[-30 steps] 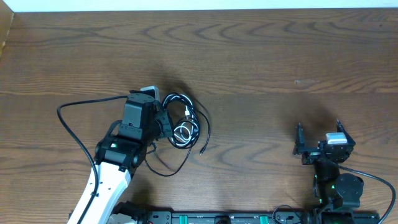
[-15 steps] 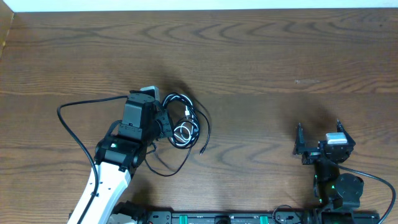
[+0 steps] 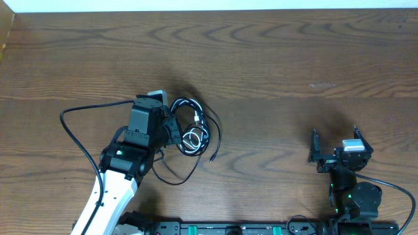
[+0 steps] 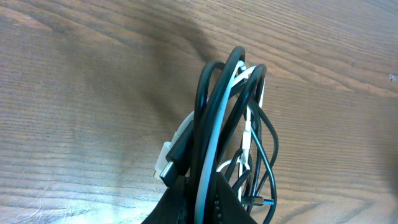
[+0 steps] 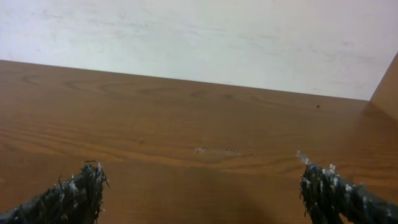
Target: Untangle cables
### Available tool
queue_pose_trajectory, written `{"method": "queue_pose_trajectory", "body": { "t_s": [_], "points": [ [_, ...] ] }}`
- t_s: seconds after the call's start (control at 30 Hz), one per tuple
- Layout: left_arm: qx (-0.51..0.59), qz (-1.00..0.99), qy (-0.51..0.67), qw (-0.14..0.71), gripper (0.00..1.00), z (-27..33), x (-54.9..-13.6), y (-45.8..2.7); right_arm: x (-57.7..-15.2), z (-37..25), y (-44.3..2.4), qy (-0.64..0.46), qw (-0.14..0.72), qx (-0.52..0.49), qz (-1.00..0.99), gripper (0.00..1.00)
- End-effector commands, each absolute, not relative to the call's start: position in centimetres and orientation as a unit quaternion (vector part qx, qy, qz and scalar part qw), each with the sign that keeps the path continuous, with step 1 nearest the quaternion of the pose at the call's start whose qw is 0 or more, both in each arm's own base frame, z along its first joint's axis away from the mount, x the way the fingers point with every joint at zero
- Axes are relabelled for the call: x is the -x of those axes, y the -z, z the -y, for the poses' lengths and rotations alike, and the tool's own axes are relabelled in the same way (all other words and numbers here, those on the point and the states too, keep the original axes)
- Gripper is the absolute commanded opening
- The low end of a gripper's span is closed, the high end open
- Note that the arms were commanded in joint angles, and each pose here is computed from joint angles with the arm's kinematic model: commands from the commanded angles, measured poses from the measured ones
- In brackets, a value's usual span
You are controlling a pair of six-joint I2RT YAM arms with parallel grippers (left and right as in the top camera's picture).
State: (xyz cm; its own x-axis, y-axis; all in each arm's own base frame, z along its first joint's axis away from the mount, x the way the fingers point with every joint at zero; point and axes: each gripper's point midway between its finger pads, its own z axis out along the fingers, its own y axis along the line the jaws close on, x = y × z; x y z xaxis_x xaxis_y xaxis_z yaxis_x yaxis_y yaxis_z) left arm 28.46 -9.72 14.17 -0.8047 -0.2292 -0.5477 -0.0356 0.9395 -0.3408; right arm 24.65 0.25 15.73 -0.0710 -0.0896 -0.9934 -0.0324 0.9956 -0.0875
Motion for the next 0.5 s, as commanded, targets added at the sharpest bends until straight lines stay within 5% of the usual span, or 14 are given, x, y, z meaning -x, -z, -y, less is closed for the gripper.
{"method": "queue_pose_trajectory", "body": {
  "t_s": [0.0, 0.47],
  "points": [
    [0.071, -0.927, 0.174, 0.323, 0.07, 10.07, -29.04, -15.90, -24.64, -0.54, -15.62, 0.020, 0.679, 0.050, -0.732, 0.99],
    [0.071, -0.925, 0.177, 0.330, 0.07, 10.16, -29.30, -16.18, -24.64, -0.54, -15.62, 0.020, 0.679, 0.050, -0.732, 0.99]
  ]
}}
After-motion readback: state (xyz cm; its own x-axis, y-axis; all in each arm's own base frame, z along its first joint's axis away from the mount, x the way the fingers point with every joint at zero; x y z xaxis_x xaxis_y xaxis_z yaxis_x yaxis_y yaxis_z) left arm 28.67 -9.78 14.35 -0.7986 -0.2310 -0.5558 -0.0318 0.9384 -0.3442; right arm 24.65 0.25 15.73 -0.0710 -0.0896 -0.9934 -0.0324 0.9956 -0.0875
